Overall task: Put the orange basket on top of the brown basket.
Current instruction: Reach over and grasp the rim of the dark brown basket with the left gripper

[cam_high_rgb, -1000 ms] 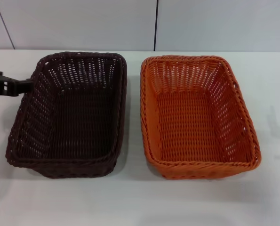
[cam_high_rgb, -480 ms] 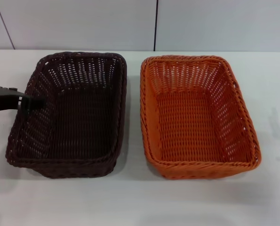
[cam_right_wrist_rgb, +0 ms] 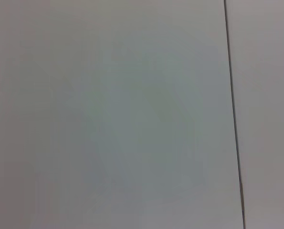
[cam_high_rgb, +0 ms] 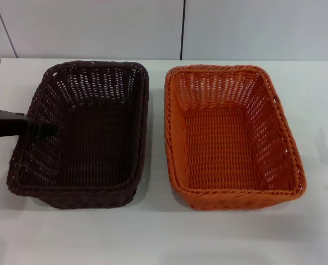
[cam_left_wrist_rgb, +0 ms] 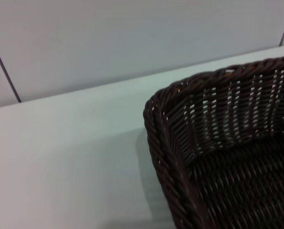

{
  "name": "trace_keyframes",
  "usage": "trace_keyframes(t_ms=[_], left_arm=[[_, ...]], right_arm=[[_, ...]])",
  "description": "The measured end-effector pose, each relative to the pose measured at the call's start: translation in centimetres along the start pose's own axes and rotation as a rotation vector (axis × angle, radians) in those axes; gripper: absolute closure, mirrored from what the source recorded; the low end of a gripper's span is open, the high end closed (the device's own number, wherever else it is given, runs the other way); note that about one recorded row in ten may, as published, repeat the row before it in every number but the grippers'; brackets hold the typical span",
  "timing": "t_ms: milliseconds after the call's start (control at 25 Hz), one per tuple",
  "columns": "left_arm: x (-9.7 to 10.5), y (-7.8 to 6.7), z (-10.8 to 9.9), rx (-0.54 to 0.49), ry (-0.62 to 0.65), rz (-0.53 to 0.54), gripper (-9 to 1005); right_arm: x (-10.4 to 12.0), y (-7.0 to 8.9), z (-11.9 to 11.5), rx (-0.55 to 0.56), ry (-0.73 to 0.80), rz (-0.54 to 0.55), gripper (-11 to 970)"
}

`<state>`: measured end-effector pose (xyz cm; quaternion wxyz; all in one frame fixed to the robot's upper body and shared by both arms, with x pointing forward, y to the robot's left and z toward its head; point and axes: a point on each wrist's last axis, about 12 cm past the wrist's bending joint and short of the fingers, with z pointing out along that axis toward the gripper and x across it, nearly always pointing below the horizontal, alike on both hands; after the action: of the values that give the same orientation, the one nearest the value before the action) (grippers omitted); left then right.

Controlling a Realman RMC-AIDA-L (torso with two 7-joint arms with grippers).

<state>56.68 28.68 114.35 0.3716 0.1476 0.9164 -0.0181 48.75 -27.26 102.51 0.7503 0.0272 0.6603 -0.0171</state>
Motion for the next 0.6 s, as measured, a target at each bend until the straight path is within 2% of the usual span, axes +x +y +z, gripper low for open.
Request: trace_keyframes(t_ms=[320,600], left_arm=[[0.3,-0.2,2.1,0.010,0.048,-0.001,229],[0.0,-0.4,2.2,0.018,0.044,-0.008,235]], right_arm=[[0.0,-0.1,-0.1,0.001,-0.001,-0.002,248],[-0.1,-0.1,0.1,0.004,-0.006,-0.002,248]])
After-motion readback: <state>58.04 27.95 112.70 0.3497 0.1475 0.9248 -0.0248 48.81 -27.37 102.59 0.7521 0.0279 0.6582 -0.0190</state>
